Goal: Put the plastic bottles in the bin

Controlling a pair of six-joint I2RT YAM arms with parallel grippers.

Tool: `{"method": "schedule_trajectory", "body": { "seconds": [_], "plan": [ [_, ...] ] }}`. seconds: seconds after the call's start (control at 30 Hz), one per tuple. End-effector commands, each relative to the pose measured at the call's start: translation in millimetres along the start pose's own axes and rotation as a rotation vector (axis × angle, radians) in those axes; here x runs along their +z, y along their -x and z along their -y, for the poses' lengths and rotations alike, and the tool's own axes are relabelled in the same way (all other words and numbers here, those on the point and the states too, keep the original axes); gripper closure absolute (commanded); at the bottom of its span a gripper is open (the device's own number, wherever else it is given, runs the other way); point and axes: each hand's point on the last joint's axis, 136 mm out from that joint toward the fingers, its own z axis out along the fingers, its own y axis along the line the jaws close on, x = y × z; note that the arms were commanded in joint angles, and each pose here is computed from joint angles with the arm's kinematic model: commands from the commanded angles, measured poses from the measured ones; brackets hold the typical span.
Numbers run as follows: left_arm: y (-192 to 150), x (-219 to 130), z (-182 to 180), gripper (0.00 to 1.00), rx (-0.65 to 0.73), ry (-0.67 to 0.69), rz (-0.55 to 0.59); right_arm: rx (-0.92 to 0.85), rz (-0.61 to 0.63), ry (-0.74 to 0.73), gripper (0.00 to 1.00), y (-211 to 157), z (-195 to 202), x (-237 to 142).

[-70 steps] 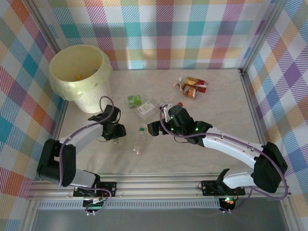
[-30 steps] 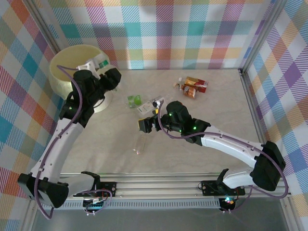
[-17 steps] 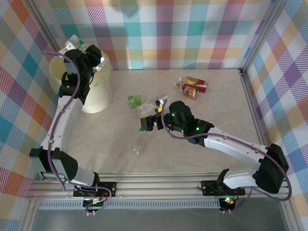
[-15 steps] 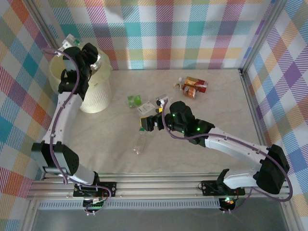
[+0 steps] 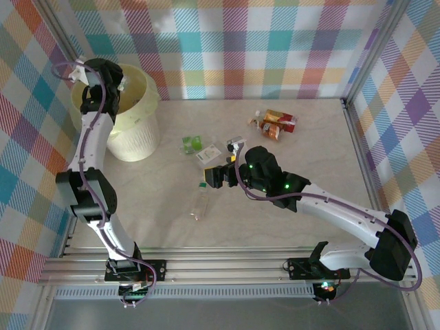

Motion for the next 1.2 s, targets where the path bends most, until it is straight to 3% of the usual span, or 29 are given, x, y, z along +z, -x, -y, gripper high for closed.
{"method": "schedule_trajectory", "body": {
  "seconds": [0.0, 0.2, 0.37, 0.5, 0.87, 1.17],
  "plan": [
    [6, 12, -10, 0.55, -0.074, 0.051, 0.006, 0.012, -0.023, 0.003, 0.00, -6, -2, 0],
    [-11, 35, -29, 0.44, -0.152, 0.122, -0.045, 0.013, -0.041, 0.009, 0.00, -6, -4, 1],
    [-13, 38, -20, 0.20, -0.162, 0.103, -0.085, 0.016, -0.043, -0.011, 0.00, -10, 1, -2],
    [-9, 33, -16, 0.12, -0.139, 0.098, -0.089, 0.040, -0.038, -0.029, 0.00, -10, 4, -4],
    [2, 14, -4, 0.06, -0.110, 0.071, -0.089, 0.068, -0.025, -0.083, 0.00, -12, 15, -7],
    [5, -18, 34, 0.00, -0.115, -0.079, -0.138, 0.183, 0.044, -0.342, 0.00, -19, 66, -17]
  ]
}}
